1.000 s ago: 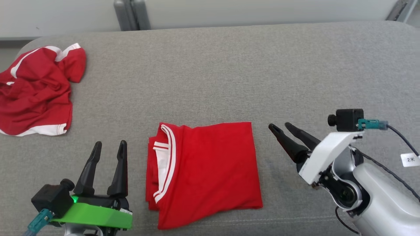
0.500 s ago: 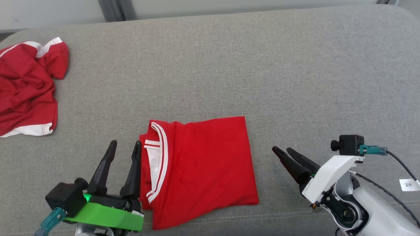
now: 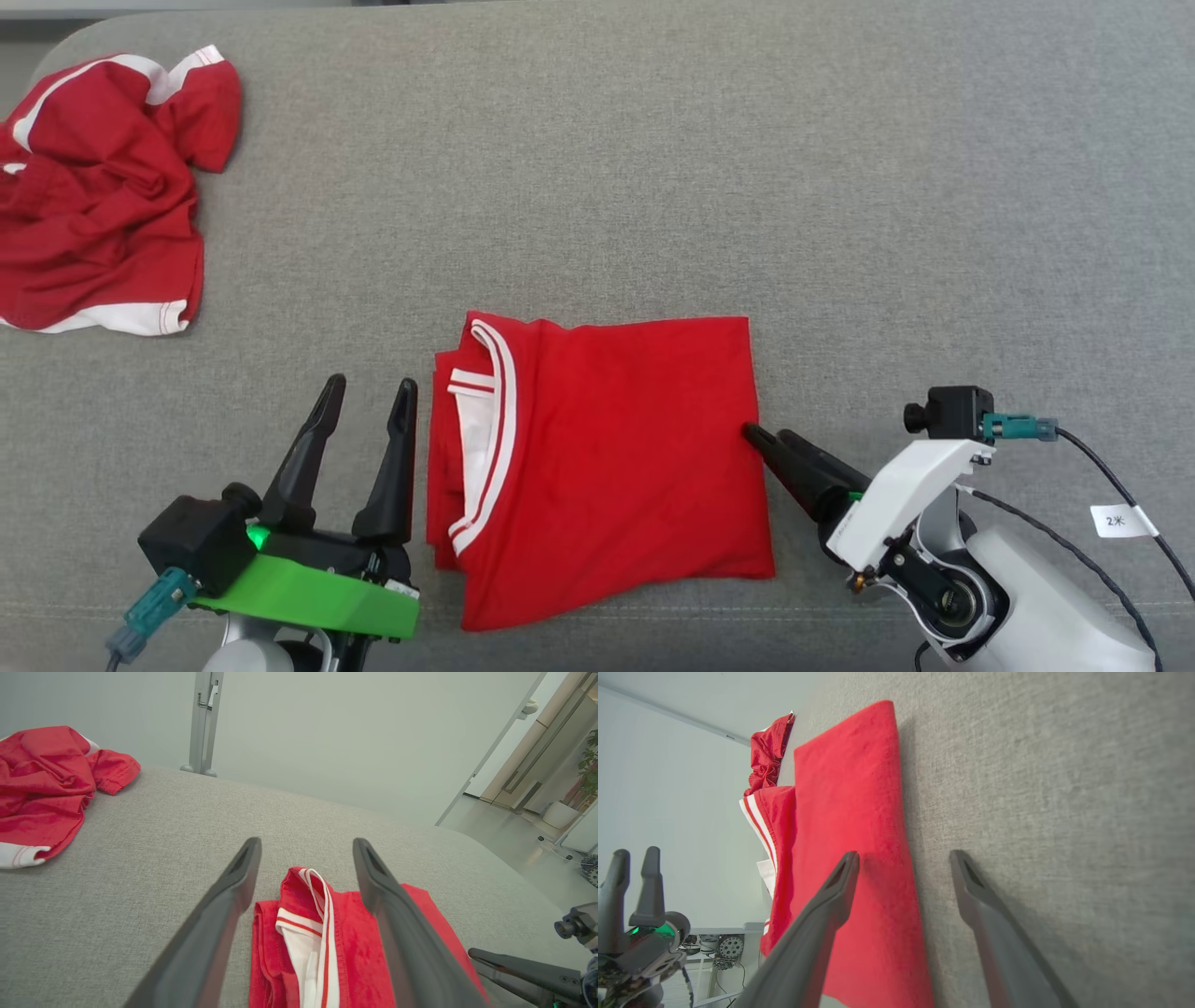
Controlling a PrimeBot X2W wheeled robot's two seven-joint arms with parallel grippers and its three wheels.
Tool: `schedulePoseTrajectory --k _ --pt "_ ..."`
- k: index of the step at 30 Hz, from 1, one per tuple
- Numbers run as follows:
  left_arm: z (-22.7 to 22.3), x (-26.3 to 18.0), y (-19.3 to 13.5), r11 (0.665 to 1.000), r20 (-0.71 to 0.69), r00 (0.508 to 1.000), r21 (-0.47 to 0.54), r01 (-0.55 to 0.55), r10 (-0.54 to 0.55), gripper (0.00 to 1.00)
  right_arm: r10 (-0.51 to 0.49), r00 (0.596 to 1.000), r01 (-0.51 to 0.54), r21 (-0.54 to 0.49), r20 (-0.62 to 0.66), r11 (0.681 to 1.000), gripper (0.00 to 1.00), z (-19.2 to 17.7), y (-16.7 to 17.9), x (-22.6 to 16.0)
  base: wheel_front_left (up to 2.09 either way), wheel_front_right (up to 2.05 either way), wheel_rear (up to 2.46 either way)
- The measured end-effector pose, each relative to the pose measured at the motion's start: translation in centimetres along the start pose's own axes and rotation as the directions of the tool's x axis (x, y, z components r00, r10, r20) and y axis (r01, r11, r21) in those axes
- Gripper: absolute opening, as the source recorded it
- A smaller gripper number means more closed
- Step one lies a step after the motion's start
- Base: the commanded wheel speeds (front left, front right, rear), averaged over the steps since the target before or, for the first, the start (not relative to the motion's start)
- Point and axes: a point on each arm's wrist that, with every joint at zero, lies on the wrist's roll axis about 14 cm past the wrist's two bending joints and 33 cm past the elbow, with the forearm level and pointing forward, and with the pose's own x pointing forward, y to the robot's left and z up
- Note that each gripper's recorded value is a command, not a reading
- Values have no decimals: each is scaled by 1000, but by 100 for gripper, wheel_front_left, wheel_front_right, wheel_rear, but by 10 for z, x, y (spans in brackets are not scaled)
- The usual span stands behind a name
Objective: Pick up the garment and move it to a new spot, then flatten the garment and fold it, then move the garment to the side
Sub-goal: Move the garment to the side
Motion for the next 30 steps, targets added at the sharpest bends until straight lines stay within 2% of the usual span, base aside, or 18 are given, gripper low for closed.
schedulePoseTrajectory --k 9,10,11,12,14,23,30 --pt "4 -2 14 999 8 999 17 -43 42 100 57 996 -58 -10 -72 998 100 -6 15 25 0 0 0" --pt "4 -3 15 999 7 999 18 -47 47 100 63 995 -64 -9 -77 998 91 -6 17 27 0 0 0" --pt "3 -4 16 998 6 999 19 -52 52 100 68 995 -68 -7 -79 998 91 -6 18 30 0 0 0" --pt "3 -5 17 998 4 998 20 -56 56 100 73 994 -74 -9 -80 997 45 -5 20 32 0 0 0" --pt "4 -6 21 998 6 998 22 -67 66 100 86 993 -87 -12 -84 996 0 -4 24 36 0 0 0" --pt "5 -8 26 996 8 996 28 -85 84 100 91 991 -90 18 -94 996 0 1 26 42 0 0 0" --pt "7 -9 27 995 13 996 31 -90 89 100 91 992 -97 -59 -91 994 0 27 24 44 0 0 0"
